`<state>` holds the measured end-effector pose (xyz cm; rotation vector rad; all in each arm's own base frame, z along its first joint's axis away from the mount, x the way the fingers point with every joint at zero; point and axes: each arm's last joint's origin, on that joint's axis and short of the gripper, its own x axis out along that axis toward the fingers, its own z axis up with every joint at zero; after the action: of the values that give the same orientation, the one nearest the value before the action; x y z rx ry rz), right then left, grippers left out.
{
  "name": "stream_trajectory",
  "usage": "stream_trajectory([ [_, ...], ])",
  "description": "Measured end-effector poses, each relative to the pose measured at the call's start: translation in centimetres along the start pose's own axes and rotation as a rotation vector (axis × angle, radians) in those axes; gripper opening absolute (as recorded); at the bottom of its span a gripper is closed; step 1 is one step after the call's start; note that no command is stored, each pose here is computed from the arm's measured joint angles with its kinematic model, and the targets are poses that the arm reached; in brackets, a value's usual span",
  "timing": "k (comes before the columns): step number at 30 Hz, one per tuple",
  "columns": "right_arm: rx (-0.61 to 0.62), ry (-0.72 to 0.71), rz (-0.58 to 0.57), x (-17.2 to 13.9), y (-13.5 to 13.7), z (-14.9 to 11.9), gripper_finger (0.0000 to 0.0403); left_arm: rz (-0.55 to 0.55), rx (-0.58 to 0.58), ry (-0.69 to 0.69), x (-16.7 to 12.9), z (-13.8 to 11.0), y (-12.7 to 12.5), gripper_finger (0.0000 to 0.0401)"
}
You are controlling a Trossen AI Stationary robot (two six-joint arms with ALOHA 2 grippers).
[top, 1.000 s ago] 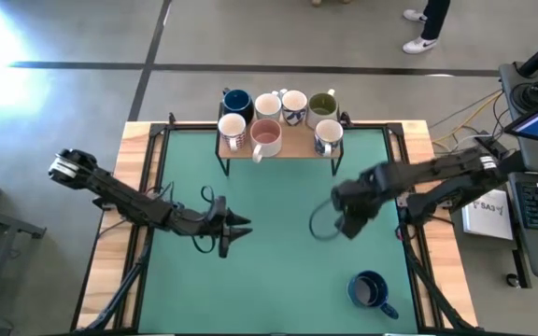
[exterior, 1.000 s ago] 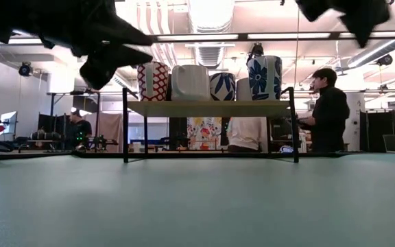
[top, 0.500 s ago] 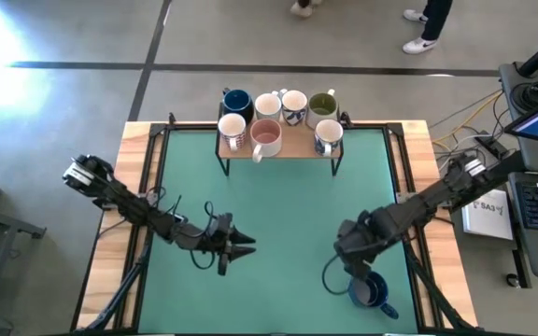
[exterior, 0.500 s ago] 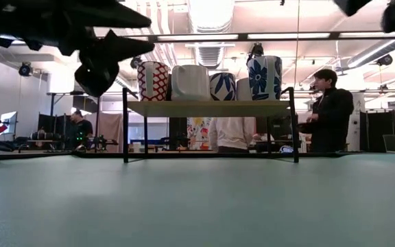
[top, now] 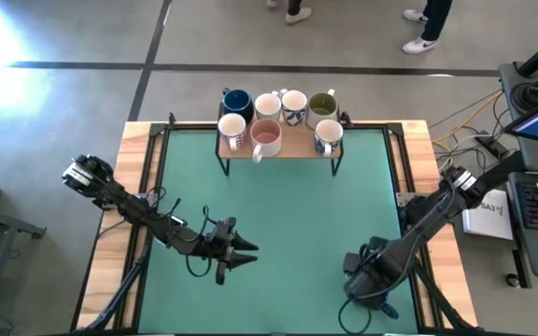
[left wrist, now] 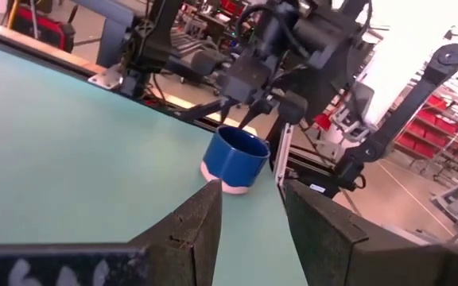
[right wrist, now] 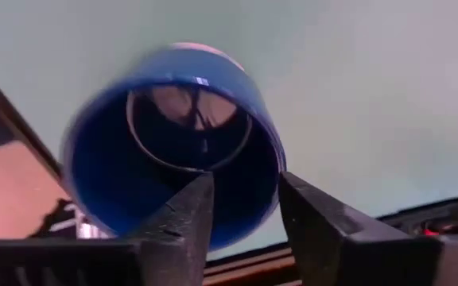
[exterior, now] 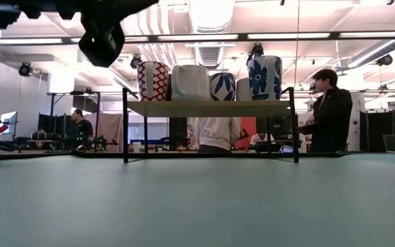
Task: Place coffee mugs
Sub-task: Put the blue mug on the shelf
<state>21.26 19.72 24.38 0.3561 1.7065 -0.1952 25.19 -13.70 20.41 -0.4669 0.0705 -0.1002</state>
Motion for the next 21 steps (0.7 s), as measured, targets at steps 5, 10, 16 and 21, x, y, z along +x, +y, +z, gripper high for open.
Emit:
stream_trajectory([
  [5,-0.02,0.014,-0.046,0.9,0.5,-0.4,0.0157,-0.006,0.015,0.002,0.3,0.3,-0.5,0.0123],
  [10,0.018,0.038,-0.135,1.3,0.2,-0.8,0.0164,0.0,0.027,0.027,0.3,0.1,-0.7,0.0123],
  [16,0.047,0.023,-0.177,1.4,-0.4,-1.0,0.0164,0.001,0.032,0.038,0.2,0.0,-0.7,0.0123],
  [21,0.052,-0.006,-0.17,2.6,-0.8,-0.9,0.0164,-0.006,0.033,0.044,0.1,-0.1,-0.9,0.0123],
])
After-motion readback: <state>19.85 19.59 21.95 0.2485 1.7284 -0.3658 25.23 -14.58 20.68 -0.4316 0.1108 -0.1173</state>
